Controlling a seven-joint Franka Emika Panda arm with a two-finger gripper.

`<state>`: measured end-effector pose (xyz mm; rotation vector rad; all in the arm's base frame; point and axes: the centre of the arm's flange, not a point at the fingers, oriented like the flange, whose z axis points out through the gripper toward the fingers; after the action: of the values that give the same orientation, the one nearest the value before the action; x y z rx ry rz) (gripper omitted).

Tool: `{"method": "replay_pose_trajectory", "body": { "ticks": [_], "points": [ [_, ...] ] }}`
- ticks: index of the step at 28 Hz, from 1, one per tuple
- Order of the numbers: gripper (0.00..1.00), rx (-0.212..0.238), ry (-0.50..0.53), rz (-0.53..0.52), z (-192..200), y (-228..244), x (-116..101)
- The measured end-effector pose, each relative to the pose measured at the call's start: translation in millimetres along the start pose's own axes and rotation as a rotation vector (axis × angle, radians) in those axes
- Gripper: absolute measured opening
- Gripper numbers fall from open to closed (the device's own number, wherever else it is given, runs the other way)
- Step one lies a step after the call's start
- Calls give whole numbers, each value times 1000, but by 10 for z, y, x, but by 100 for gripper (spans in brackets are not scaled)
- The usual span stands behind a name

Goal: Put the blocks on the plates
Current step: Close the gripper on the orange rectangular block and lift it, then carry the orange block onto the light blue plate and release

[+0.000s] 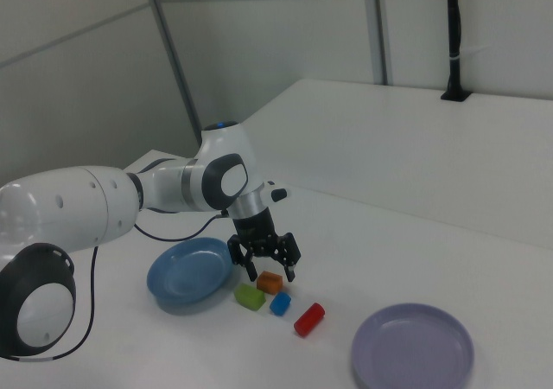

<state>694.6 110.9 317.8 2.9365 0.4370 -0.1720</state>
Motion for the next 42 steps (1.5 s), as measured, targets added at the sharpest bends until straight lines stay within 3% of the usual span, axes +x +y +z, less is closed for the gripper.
{"method": "replay_pose_trajectory", "body": {
  "ticks": [6, 12, 23, 31, 36, 42],
  "points": [
    [72, -11, -18, -21, 75, -107, -19],
    [53, -11, -11, -20, 34, -113, -18],
    [52, -13, 5, 5, -56, -98, -8],
    [52, 14, 91, 4, -683, -217, -72],
    [52, 44, 87, -44, -944, -568, -149],
    [52, 65, 67, -81, -946, -1254, -182]
  ]
}}
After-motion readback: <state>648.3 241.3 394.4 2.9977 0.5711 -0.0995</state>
